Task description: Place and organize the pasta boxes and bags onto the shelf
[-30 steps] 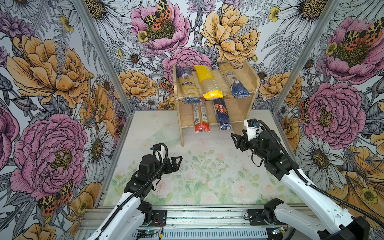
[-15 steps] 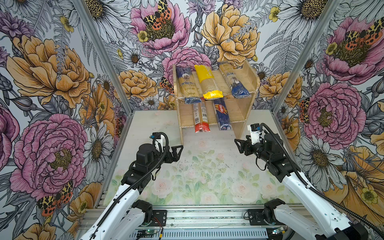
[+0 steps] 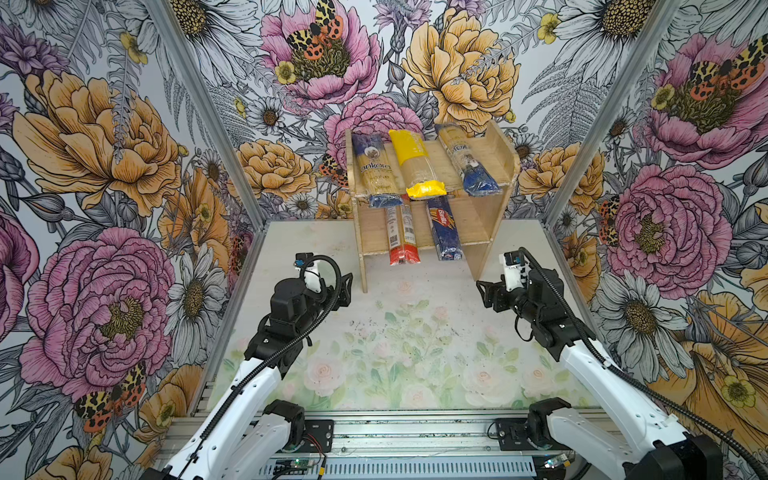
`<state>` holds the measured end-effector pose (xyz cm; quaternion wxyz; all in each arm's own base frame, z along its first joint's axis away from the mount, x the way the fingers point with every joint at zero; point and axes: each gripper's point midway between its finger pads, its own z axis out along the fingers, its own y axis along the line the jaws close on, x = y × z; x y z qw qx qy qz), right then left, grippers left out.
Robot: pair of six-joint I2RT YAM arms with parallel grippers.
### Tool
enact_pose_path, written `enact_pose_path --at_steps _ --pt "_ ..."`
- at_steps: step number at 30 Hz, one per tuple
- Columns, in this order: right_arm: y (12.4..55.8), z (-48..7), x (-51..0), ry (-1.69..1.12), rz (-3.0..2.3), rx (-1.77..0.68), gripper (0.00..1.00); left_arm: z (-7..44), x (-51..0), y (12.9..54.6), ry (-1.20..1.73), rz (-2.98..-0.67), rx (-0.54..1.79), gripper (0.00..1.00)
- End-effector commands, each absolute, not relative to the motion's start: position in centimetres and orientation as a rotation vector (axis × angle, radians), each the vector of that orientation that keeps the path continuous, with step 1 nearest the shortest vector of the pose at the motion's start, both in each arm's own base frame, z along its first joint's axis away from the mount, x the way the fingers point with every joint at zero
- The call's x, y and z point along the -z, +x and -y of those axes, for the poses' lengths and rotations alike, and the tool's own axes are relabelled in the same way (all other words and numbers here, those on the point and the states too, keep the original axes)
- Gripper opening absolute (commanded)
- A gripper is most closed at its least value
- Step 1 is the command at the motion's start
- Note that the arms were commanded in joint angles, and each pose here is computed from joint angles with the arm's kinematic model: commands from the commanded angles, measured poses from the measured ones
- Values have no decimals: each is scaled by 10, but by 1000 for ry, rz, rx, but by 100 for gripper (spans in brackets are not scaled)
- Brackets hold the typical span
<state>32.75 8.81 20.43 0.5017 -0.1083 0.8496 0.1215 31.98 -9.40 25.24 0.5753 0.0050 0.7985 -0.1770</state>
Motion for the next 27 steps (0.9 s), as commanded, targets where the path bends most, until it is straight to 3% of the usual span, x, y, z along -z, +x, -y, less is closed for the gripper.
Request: enact_pose_path --at_steps 1,16,27 --pt "342 -78 -208 -219 -2014 -265 80 76 -258 337 6 -1809 313 99" --pt "373 -51 -175 -163 -2019 -97 80 1 -195 369 -93 -1797 55 99" --pt "389 -31 -158 -106 -1994 -36 79 -10 -159 386 -86 -1848 55 99"
